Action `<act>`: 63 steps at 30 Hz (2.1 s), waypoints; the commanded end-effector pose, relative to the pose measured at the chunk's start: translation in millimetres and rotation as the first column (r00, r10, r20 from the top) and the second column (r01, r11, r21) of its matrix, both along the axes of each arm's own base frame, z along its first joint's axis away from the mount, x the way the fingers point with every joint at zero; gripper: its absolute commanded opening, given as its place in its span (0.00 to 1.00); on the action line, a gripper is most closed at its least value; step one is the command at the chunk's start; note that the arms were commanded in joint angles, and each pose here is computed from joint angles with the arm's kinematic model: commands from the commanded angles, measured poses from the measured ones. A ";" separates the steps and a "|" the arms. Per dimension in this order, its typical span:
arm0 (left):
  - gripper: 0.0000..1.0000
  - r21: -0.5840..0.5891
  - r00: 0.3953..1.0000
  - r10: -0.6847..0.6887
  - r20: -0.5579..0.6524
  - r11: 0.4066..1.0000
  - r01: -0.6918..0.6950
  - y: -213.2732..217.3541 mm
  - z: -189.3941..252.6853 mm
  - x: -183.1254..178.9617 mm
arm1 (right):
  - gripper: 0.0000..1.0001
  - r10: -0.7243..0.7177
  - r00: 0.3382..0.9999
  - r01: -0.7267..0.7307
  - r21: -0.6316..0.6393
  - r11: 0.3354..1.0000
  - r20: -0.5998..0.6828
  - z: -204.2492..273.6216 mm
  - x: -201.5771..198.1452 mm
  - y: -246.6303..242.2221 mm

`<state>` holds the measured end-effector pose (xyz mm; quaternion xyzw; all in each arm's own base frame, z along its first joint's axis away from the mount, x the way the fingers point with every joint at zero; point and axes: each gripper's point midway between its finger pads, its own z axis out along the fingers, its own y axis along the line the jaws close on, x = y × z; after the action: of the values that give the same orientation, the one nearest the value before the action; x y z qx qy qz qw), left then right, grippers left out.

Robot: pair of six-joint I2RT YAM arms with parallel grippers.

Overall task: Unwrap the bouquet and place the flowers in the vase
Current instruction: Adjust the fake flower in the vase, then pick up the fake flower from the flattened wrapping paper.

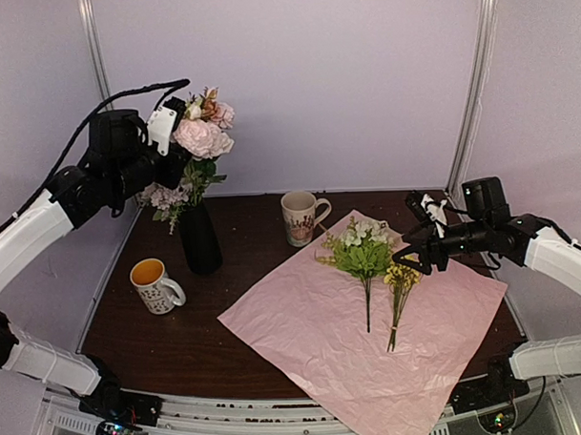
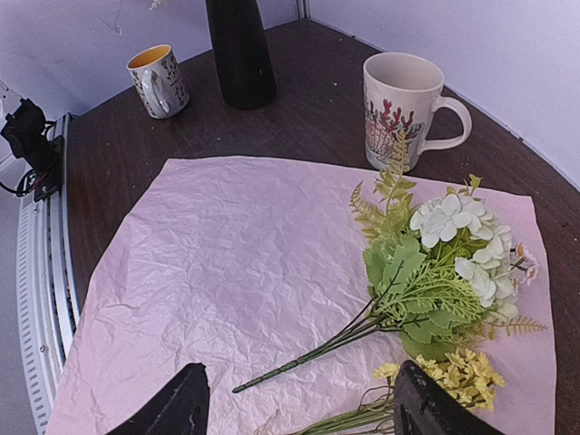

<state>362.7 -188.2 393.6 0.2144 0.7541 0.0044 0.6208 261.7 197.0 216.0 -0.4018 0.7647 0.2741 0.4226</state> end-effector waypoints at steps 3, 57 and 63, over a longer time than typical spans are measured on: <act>0.29 0.068 0.999 0.009 -0.047 0.998 -0.006 -11.3 -33.3 17.7 | 0.70 0.010 1.000 -0.010 0.001 1.000 0.003 1.4 -0.5 -0.4; 0.42 -0.147 0.886 -0.427 -0.180 0.902 0.405 -237.3 -116.2 -130.9 | 0.69 -0.246 0.969 0.245 -0.045 0.968 -0.016 -9.9 44.4 -58.6; 0.41 -0.305 0.804 -0.455 -0.383 0.884 0.355 -300.7 -188.2 -131.5 | 0.69 -0.297 0.955 0.296 -0.058 0.953 0.002 -11.6 51.8 -75.1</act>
<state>229.8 -447.4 202.8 0.3773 0.7852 -0.1644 0.4626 304.1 132.5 197.3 -0.3049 0.8260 0.2092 0.4254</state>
